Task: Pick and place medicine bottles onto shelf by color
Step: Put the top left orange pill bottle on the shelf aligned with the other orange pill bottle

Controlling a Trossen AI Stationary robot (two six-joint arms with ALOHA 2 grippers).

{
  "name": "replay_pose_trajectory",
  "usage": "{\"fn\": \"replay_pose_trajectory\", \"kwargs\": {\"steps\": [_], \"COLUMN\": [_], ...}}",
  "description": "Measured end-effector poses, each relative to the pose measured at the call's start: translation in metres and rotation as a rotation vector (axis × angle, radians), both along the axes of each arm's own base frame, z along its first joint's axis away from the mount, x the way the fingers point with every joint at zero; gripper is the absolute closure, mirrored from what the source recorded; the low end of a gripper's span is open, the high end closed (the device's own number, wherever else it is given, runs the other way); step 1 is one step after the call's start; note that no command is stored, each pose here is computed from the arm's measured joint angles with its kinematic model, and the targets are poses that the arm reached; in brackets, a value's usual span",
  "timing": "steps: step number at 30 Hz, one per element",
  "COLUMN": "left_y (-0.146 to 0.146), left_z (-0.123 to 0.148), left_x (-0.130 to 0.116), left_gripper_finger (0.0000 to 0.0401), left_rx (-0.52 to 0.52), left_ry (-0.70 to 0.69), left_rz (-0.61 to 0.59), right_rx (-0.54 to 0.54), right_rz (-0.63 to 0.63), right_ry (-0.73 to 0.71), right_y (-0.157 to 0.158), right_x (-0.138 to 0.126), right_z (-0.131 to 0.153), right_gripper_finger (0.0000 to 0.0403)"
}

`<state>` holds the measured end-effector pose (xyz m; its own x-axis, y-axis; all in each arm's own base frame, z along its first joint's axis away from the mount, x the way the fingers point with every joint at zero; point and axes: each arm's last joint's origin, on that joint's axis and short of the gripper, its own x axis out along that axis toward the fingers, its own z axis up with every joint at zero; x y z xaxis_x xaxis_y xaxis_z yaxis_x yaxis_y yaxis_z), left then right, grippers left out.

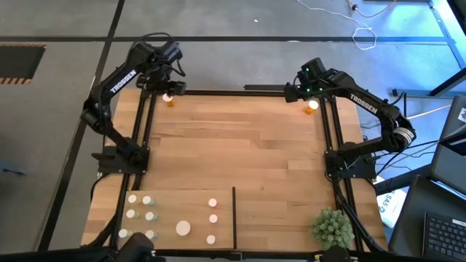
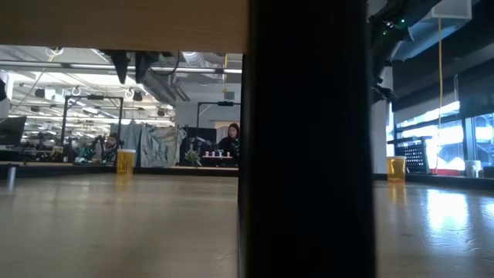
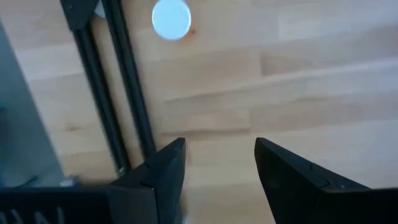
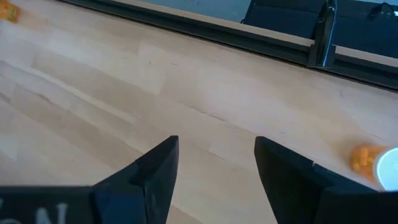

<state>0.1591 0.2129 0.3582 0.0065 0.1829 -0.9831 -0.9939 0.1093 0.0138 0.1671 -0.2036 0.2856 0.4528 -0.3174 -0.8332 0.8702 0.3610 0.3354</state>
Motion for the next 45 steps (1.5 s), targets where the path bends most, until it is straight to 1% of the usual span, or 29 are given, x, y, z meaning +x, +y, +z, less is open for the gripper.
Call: {"fn": "replay_pose_trajectory", "kwargs": {"steps": [3,6,9,12,15,17,19,21,24,27,30,34,38,41,45], "left_y": [-0.001,-0.004,-0.003,-0.001,-0.003,-0.005,-0.011,-0.019,-0.039,-0.062,-0.082,-0.098,-0.101,-0.098,-0.093], "left_z": [-0.008,-0.022,-0.035,-0.045,-0.056,-0.063,-0.069,-0.072,-0.072,-0.069,-0.071,-0.086,-0.108,-0.116,-0.119], "left_x": [-0.01,-0.014,-0.012,-0.01,-0.011,-0.013,-0.013,-0.012,-0.01,-0.012,-0.012,-0.011,-0.011,-0.011,-0.014], "left_gripper_finger": [0.0215,0.0215,0.0215,0.0215,0.0215,0.0215,0.0215,0.0215,0.0215,0.0215,0.0215,0.0215,0.0215,0.0215,0.0215], "left_rx": [-0.008,-0.028,0.005,0.059,0.054,0.05,0.049,0.072,0.093,0.168,0.251,0.393,0.45,0.486,0.506], "left_ry": [-0.008,0.006,-0.036,-0.085,-0.086,-0.087,-0.09,-0.111,-0.131,-0.139,-0.166,-0.206,-0.248,-0.264,-0.24], "left_rz": [0.04,0.065,0.061,0.06,0.078,0.095,0.101,0.098,0.117,0.159,0.164,0.217,0.26,0.282,0.277], "right_rx": [-0.018,-0.055,-0.095,-0.15,-0.234,-0.285,-0.321,-0.347,-0.372,-0.376,-0.402,-0.435,-0.439,-0.439,-0.442], "right_rz": [0.011,0.058,0.139,0.249,0.346,0.38,0.405,0.422,0.432,0.433,0.44,0.427,0.423,0.426,0.454], "right_ry": [-0.006,-0.015,-0.074,-0.15,-0.215,-0.253,-0.284,-0.307,-0.326,-0.329,-0.335,-0.339,-0.337,-0.335,-0.342], "right_y": [-0.001,-0.002,-0.003,-0.001,0.003,0.005,0.008,0.01,0.011,0.011,0.01,0.009,0.009,0.009,0.009], "right_x": [0.001,0.003,0.009,0.018,0.031,0.039,0.045,0.049,0.053,0.053,0.054,0.054,0.054,0.054,0.055], "right_z": [0.001,0.002,0.006,0.011,0.017,0.022,0.026,0.028,0.031,0.031,0.033,0.035,0.035,0.035,0.035], "right_gripper_finger": [0.0189,0.0189,0.0189,0.0189,0.0189,0.0189,0.0189,0.0189,0.0189,0.0189,0.0189,0.0189,0.0189,0.0189,0.0189]}}
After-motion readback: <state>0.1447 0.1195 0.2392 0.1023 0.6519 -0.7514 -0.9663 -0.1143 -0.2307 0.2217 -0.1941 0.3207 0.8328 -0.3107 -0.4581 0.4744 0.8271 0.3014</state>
